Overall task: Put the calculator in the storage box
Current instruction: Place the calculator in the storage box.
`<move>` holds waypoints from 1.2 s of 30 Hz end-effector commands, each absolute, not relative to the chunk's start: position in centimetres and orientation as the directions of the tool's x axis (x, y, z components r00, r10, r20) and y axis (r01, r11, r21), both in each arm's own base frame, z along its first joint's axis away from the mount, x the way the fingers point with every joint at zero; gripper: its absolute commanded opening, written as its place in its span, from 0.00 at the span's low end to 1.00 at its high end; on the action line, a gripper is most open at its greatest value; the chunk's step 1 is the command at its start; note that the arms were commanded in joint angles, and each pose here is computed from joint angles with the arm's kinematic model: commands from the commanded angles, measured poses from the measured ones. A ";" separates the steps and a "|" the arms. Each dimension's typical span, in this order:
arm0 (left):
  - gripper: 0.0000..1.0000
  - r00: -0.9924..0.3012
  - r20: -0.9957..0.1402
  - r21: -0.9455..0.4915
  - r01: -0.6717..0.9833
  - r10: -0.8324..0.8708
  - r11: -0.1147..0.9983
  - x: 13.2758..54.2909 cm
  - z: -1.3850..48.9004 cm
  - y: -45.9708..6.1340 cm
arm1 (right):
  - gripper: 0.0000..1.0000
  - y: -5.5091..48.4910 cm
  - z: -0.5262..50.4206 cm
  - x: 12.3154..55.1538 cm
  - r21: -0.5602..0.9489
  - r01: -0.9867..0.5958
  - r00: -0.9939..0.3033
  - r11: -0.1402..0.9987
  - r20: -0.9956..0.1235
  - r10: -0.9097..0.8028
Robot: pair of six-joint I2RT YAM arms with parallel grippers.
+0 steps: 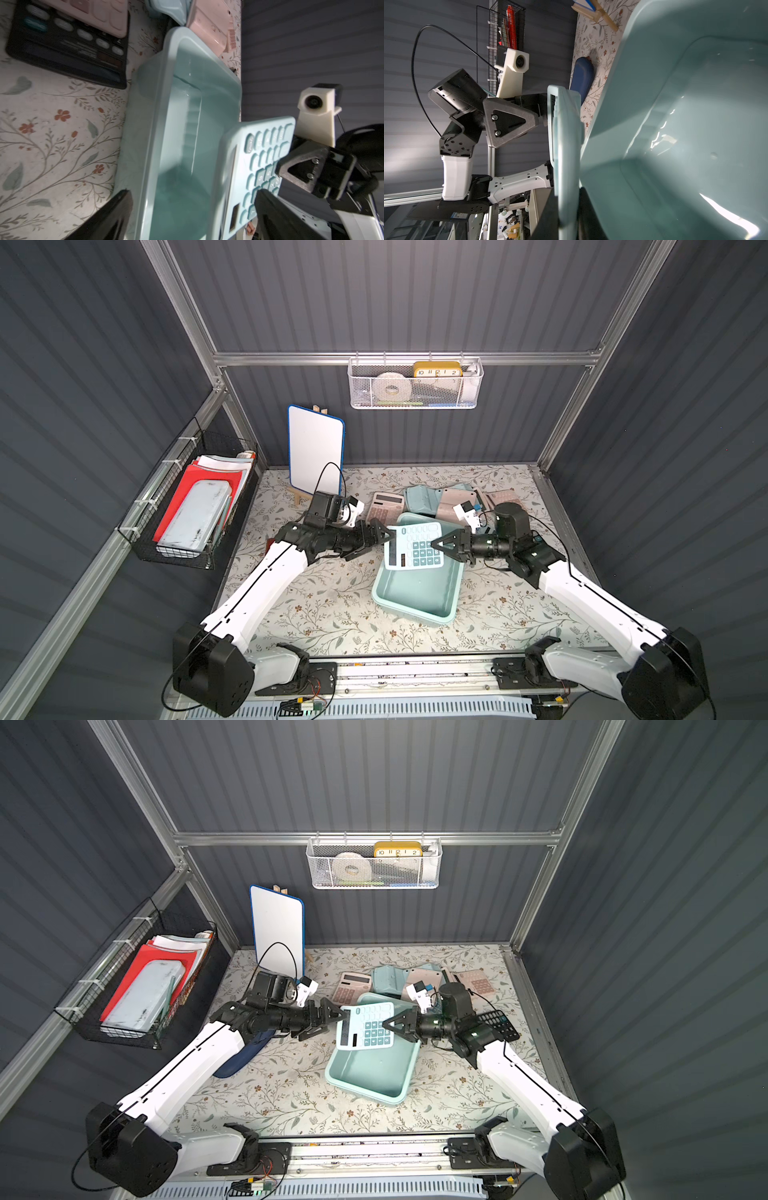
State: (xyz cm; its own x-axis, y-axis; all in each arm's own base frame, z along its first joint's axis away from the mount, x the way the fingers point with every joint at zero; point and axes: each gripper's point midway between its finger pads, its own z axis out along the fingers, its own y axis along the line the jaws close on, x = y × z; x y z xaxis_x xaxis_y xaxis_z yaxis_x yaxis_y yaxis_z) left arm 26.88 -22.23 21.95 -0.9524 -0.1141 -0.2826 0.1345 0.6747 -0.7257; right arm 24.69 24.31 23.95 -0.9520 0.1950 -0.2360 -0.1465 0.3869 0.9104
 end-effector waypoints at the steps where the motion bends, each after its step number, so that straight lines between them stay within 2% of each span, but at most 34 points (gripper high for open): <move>1: 0.99 -0.922 -0.329 -0.642 0.060 -0.204 0.765 28.1 20.6 -19.9 | 0.00 21.8 22.0 25.0 0.840 -0.073 -0.923 0.537 -0.261 0.283; 5: 0.99 -0.917 -0.315 -0.626 0.006 -0.246 0.780 28.3 18.9 -19.3 | 0.00 19.7 20.8 25.4 0.787 0.043 -0.893 0.615 -0.246 0.377; 11: 0.99 -0.924 -0.290 -0.632 -0.011 -0.249 0.775 28.0 17.1 -19.3 | 0.00 18.5 19.5 26.0 0.712 0.203 -0.865 0.672 -0.192 0.464; 27: 0.99 -0.941 -0.243 -0.662 -0.016 -0.235 0.749 27.8 15.0 -20.7 | 0.00 22.1 16.2 29.0 0.485 0.322 -0.867 0.813 -0.193 0.459; 36: 0.99 -0.949 -0.226 -0.658 -0.016 -0.218 0.753 27.8 14.1 -21.3 | 0.00 24.1 13.4 30.4 0.465 0.317 -0.870 0.827 -0.204 0.448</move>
State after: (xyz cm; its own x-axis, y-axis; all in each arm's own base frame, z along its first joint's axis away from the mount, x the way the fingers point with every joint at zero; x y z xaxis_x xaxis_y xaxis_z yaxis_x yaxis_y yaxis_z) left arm 28.07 -20.86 14.60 -0.9423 -0.2282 -0.2450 -0.0147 0.7593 -0.6506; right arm 29.17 23.68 12.81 -0.8900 0.4275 -0.1585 0.3237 0.8373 0.4407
